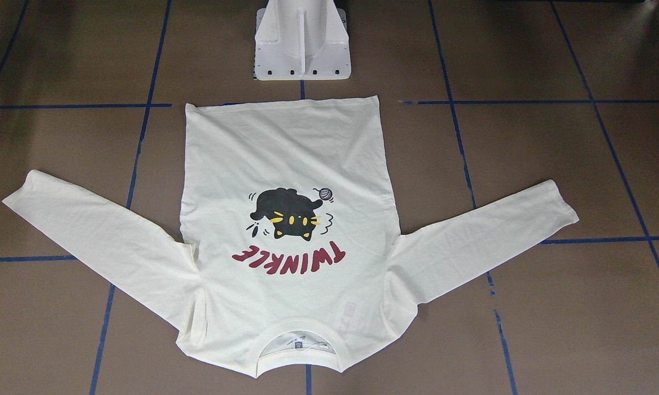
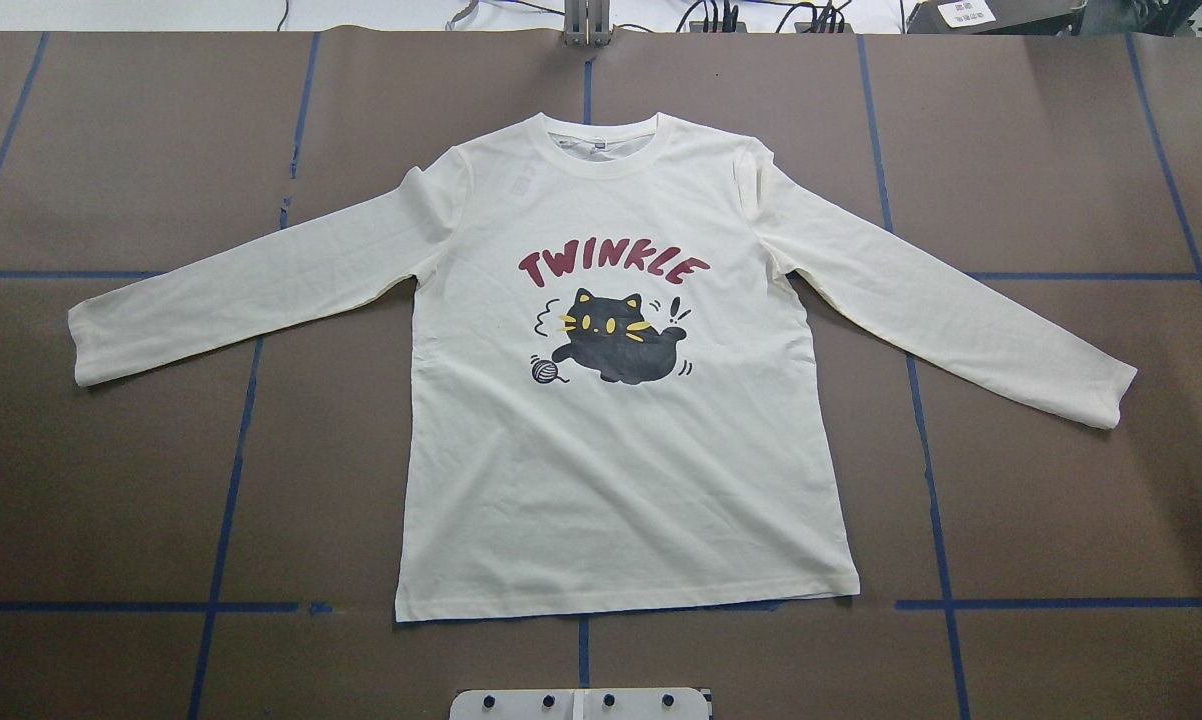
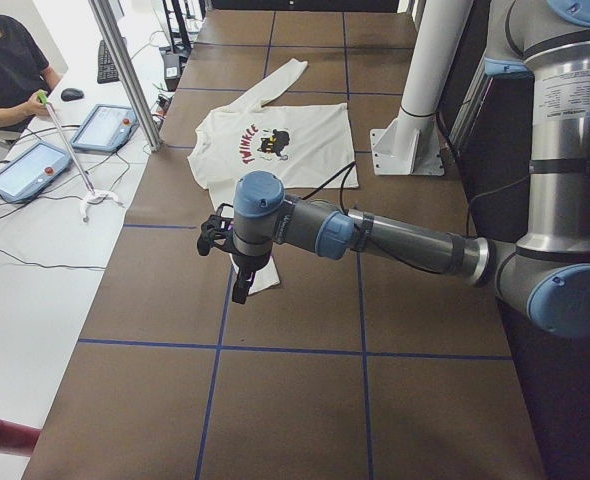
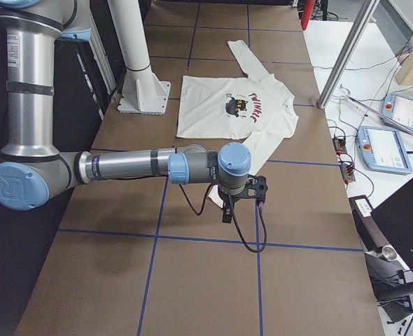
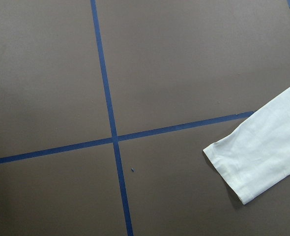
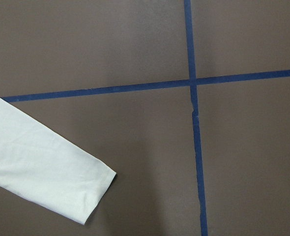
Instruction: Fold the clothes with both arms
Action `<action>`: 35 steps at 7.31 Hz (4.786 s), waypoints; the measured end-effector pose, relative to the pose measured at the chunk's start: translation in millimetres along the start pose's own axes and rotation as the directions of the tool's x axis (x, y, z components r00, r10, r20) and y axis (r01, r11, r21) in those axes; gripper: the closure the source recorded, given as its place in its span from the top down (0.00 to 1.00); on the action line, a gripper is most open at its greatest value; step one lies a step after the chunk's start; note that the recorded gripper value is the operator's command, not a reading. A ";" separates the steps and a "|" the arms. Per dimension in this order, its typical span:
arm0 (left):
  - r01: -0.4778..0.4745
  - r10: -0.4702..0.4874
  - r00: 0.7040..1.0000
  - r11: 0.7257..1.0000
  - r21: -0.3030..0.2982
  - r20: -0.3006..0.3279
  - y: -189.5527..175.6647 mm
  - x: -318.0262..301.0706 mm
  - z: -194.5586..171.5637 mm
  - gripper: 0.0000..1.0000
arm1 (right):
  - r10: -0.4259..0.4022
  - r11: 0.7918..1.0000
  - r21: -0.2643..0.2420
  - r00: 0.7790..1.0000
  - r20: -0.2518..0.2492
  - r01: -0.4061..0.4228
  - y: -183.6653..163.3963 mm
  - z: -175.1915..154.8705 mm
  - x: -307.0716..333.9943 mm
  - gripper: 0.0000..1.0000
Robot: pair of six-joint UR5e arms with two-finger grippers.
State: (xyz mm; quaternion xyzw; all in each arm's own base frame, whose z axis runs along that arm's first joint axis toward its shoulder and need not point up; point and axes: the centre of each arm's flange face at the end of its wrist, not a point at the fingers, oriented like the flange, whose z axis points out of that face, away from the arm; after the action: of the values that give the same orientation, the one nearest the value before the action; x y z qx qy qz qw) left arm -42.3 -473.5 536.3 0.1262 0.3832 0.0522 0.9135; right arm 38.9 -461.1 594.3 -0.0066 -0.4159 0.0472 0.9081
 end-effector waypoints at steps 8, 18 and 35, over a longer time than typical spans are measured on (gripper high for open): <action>0.019 -0.020 0.999 1.000 -0.021 -0.029 9.4 0.9 8.6 1.00 | -0.041 0.999 0.025 0.999 -0.021 0.042 2.5 6.3 -10.7 1.00; -0.021 0.022 0.995 1.000 0.017 -0.100 6.6 27.0 -8.6 1.00 | -0.050 0.997 0.061 0.997 -0.067 0.054 -2.6 83.8 -78.5 0.99; -0.043 0.046 0.994 0.998 0.035 -0.098 3.0 25.1 -4.9 1.00 | 0.096 0.994 -0.056 0.995 -0.029 -0.097 4.9 211.0 -75.3 0.00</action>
State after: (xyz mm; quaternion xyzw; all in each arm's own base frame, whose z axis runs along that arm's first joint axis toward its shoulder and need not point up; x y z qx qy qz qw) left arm -28.1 -464.8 516.5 0.1472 0.4258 0.0723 0.8899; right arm -169.9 -468.8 675.2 -0.0533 -0.4042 0.0790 0.9097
